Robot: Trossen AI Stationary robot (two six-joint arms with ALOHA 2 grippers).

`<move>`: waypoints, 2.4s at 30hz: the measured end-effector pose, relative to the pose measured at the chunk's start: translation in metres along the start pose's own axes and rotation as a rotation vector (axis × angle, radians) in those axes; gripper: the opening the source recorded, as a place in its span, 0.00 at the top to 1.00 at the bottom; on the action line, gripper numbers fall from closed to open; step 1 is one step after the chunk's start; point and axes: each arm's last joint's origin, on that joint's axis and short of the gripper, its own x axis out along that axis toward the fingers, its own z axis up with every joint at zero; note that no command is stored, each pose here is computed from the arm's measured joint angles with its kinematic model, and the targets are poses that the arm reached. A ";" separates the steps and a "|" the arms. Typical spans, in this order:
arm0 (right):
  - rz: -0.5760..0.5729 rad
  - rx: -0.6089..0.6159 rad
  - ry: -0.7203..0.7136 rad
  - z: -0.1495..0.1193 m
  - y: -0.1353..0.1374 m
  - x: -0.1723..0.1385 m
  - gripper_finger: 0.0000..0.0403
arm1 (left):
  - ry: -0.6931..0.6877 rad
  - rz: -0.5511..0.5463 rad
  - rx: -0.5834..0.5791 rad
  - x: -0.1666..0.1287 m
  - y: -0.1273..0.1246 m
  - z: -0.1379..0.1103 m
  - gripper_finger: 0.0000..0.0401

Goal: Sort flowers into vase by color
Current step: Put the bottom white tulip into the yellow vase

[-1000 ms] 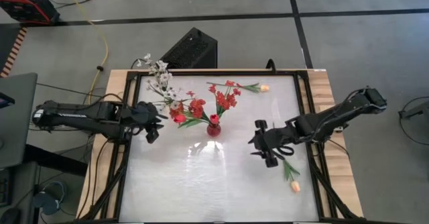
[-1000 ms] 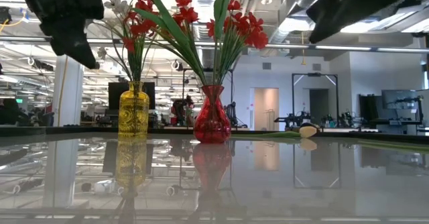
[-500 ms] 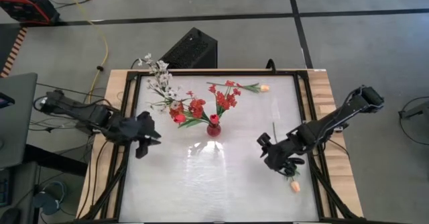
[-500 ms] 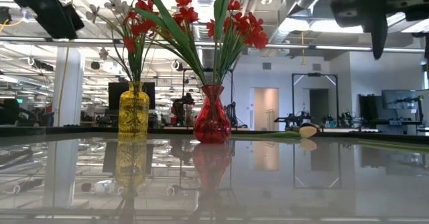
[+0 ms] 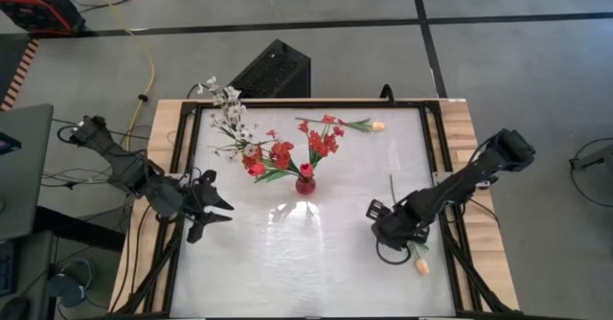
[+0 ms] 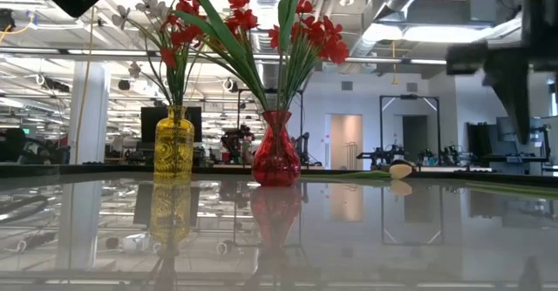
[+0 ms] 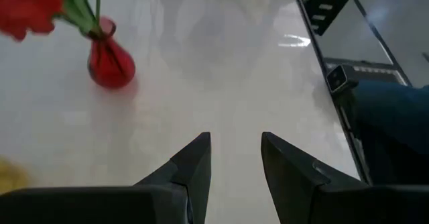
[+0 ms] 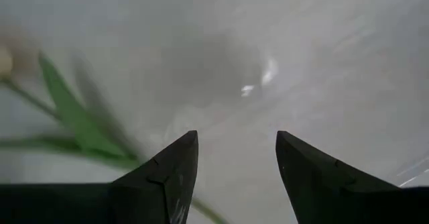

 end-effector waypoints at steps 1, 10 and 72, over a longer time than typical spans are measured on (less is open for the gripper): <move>0.023 -0.030 0.033 0.001 0.002 0.005 0.44 | -0.007 0.003 0.008 0.001 -0.002 0.000 0.70; 0.217 -0.371 0.310 0.003 0.025 0.038 0.44 | 0.014 0.037 0.032 0.012 -0.010 -0.003 0.70; -0.514 0.563 -1.361 0.091 -0.057 -0.061 0.96 | -0.504 -0.257 0.250 0.077 -0.048 -0.017 0.70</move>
